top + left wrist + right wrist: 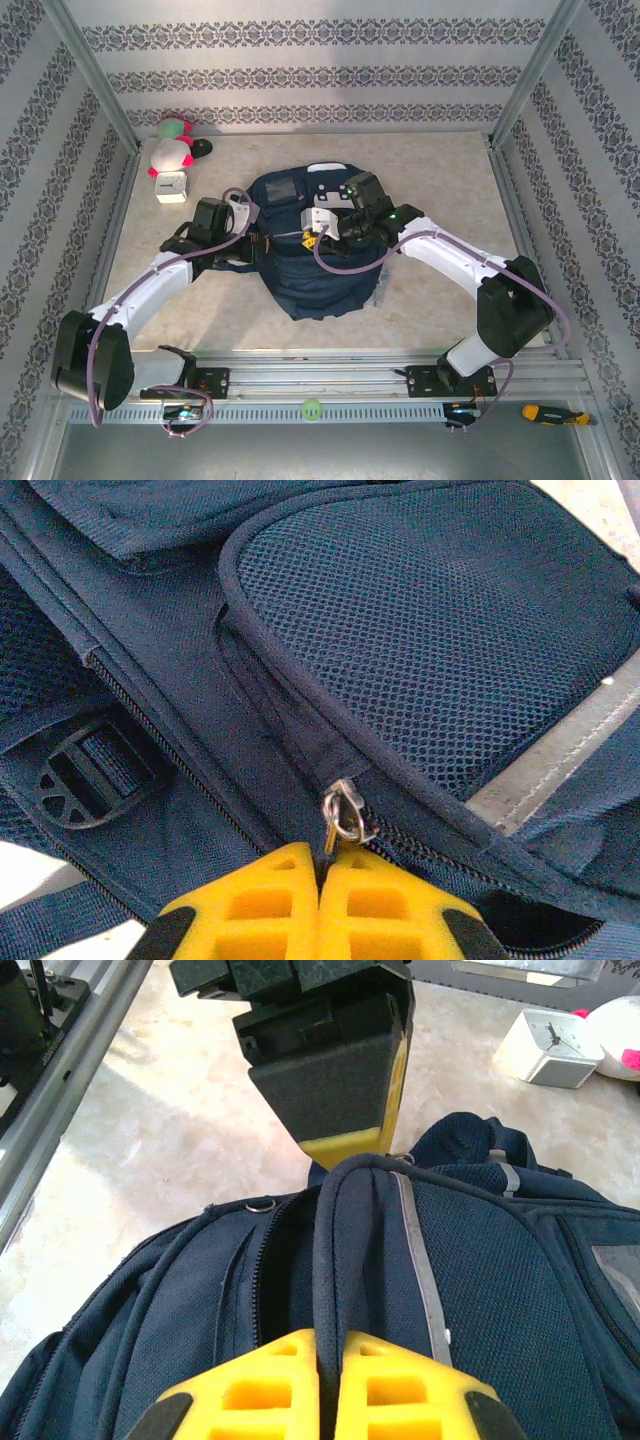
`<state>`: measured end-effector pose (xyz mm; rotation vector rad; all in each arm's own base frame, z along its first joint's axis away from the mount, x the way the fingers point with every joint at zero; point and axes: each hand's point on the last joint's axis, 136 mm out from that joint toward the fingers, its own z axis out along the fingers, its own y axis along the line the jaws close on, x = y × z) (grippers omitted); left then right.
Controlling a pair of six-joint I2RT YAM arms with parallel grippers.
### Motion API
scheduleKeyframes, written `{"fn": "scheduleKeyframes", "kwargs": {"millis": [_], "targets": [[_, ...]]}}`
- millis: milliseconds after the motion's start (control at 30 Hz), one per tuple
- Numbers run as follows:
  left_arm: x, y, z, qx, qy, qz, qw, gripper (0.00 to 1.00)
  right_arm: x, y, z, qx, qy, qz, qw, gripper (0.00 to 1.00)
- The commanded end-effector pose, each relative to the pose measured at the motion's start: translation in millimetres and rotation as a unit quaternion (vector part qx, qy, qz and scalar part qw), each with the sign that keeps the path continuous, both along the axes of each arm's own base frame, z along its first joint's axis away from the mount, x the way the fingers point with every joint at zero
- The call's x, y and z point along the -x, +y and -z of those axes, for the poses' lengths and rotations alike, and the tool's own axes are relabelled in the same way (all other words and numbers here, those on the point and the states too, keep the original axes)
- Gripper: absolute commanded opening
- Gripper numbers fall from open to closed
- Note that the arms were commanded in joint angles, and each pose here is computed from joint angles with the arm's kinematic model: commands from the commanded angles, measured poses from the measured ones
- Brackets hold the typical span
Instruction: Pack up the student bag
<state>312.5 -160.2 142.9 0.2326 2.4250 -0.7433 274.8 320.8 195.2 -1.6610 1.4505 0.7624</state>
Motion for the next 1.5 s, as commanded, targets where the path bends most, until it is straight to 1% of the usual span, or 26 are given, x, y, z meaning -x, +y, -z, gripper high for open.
{"fn": "scheduleKeyframes", "kwargs": {"millis": [0, 133, 167, 200, 267, 367, 400, 433, 467, 533, 633, 667, 733, 767, 867, 1133, 1167, 1200, 1233, 1267, 1300, 1333, 1367, 1400, 1467], "targets": [[-44, 59, 6, -0.082, -0.024, -0.125, 0.988, 0.01, 25, 0, -40, -0.065, 0.023, -0.068, 0.995, 0.0], [-61, 68, 7, -0.093, -0.028, -0.151, 0.984, 0.05, 16, 2, -42, -0.065, 0.024, -0.05, 0.996, 0.0], [-63, 66, 5, -0.088, -0.03, -0.149, 0.984, 0.08, 12, 3, -40, -0.061, 0.025, -0.039, 0.997, 0.0], [-64, 62, 1, -0.078, -0.035, -0.14, 0.987, 0.14, 5, 5, -39, -0.057, 0.025, -0.021, 0.998, 0.0], [-63, 51, -12, -0.056, -0.059, -0.112, 0.99, 0.29, -9, 6, -35, -0.048, 0.022, 0.011, 0.999, 0.0], [-51, 32, -41, -0.027, -0.136, -0.038, 0.99, 0.5, -22, 9, -35, -0.05, 0.026, 0.035, 0.998, 0.0], [-43, 26, -51, -0.023, -0.173, -0.004, 0.985, 0.56, -23, 11, -36, -0.054, 0.029, 0.034, 0.998, 0.0], [-34, 20, -62, -0.022, -0.214, 0.03, 0.976, 0.65, -24, 13, -37, -0.057, 0.032, 0.032, 0.997, 0.0], [-26, 15, -70, -0.023, -0.252, 0.06, 0.965, 0.67, -24, 14, -37, -0.059, 0.036, 0.03, 0.997, 0.0], [-5, 4, -84, -0.036, -0.335, 0.133, 0.932, 0.7, -24, 17, -39, -0.065, 0.043, 0.023, 0.997, 0.0], [10, -2, -89, -0.071, -0.387, 0.194, 0.899, 0.73, -20, 19, -41, -0.071, 0.05, 0.012, 0.996, 0.0], [12, -4, -86, -0.083, -0.39, 0.216, 0.891, 0.73, -19, 19, -40, -0.072, 0.051, 0.01, 0.996, 0.0], [17, -11, -83, -0.104, -0.401, 0.265, 0.871, 0.73, -17, 20, -41, -0.074, 0.055, 0.006, 0.996, 0.0], [14, -12, -82, -0.113, -0.405, 0.273, 0.865, 0.73, -17, 20, -40, -0.074, 0.056, 0.006, 0.996, 0.0], [5, -21, -85, -0.12, -0.417, 0.294, 0.851, 0.72, -14, 21, -40, -0.075, 0.061, 0.0, 0.995, 0.0], [-16, -60, -76, -0.138, -0.441, 0.342, 0.818, 0.64, -12, 25, -43, -0.081, 0.068, -0.007, 0.994, 0.0], [-18, -63, -74, -0.14, -0.441, 0.347, 0.816, 0.59, -12, 25, -43, -0.082, 0.068, -0.006, 0.994, 0.0], [-20, -66, -73, -0.141, -0.443, 0.347, 0.814, 0.51, -12, 25, -44, -0.082, 0.068, -0.006, 0.994, 0.0], [-23, -67, -74, -0.139, -0.445, 0.341, 0.816, 0.43, -13, 24, -45, -0.083, 0.068, -0.004, 0.994, 0.0], [-27, -66, -76, -0.139, -0.448, 0.33, 0.819, 0.33, -13, 22, -45, -0.083, 0.069, 0.0, 0.994, 0.02], [-29, -65, -75, -0.141, -0.451, 0.322, 0.821, 0.21, -16, 20, -45, -0.084, 0.071, 0.007, 0.994, 0.08], [-33, -63, -75, -0.146, -0.453, 0.309, 0.823, 0.09, -19, 15, -46, -0.083, 0.071, 0.017, 0.994, 0.17], [-35, -61, -74, -0.147, -0.453, 0.302, 0.825, 0.04, -23, 10, -44, -0.081, 0.073, 0.031, 0.993, 0.27], [-36, -59, -75, -0.144, -0.453, 0.298, 0.828, 0.03, -26, 3, -42, -0.079, 0.075, 0.045, 0.993, 0.31], [-36, -56, -77, -0.13, -0.448, 0.29, 0.835, 0.02, -33, -14, -33, -0.074, 0.079, 0.074, 0.991, 0.37]]}}
